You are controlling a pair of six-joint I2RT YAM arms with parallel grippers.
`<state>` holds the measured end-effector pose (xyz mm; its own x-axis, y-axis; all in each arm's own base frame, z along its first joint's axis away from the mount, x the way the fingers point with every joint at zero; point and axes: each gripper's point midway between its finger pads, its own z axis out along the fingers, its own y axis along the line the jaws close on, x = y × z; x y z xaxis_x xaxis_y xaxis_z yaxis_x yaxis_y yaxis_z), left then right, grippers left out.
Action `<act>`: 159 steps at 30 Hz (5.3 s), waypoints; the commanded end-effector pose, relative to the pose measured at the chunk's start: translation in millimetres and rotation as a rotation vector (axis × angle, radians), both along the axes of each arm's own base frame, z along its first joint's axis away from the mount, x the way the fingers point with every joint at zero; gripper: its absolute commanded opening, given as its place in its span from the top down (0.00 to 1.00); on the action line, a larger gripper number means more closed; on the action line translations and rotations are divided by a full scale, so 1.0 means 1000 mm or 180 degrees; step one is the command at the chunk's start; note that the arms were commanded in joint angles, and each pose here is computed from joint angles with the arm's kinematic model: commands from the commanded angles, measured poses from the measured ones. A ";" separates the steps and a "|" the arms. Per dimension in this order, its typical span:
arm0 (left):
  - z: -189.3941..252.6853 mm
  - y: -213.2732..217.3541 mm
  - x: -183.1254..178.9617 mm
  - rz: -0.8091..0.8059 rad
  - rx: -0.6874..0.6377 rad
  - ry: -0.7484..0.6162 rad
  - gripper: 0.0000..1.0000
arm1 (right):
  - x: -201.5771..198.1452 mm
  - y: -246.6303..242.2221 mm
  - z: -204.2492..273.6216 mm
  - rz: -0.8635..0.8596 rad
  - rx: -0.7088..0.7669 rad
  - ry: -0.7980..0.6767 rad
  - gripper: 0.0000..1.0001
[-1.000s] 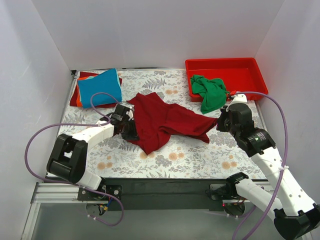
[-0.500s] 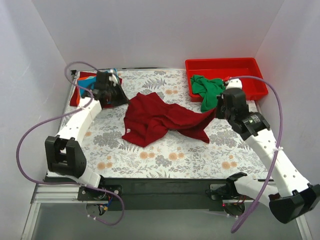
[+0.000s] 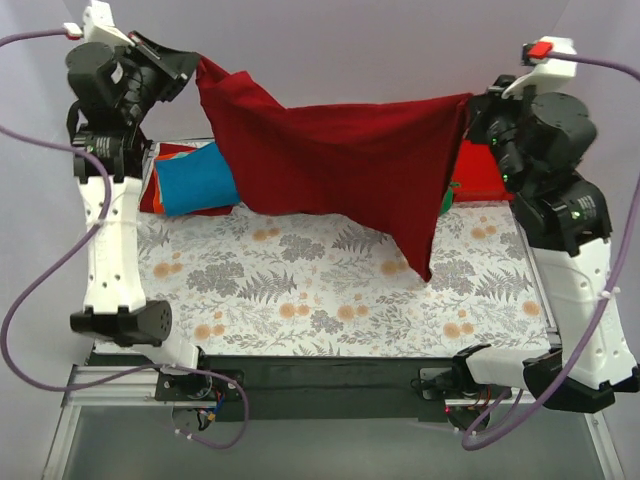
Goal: Fold and stack the t-shirts
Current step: Flatten the tshirt out
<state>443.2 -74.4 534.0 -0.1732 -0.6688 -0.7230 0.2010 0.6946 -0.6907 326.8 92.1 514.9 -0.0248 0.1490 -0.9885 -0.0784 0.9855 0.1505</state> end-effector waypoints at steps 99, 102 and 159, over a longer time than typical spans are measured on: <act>-0.154 0.034 0.016 0.0426 0.0976 0.0151 0.42 | 0.178 0.059 -0.195 0.0140 -0.0852 0.0737 0.21; -0.179 0.031 -0.010 0.0319 0.0957 0.0528 0.41 | 0.152 0.076 -0.196 0.0555 -0.0698 0.0796 0.21; -0.545 0.031 -0.058 -0.0397 0.0745 0.3706 0.43 | -0.008 0.090 -0.508 0.0655 -0.0846 0.3548 0.21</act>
<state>374.6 -86.3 28.0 -0.8557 -0.5128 -0.0696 -0.3895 0.7266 -0.5660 328.2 202.6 23.9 -0.8572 -0.1420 -0.4949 -0.2191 0.9705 0.1010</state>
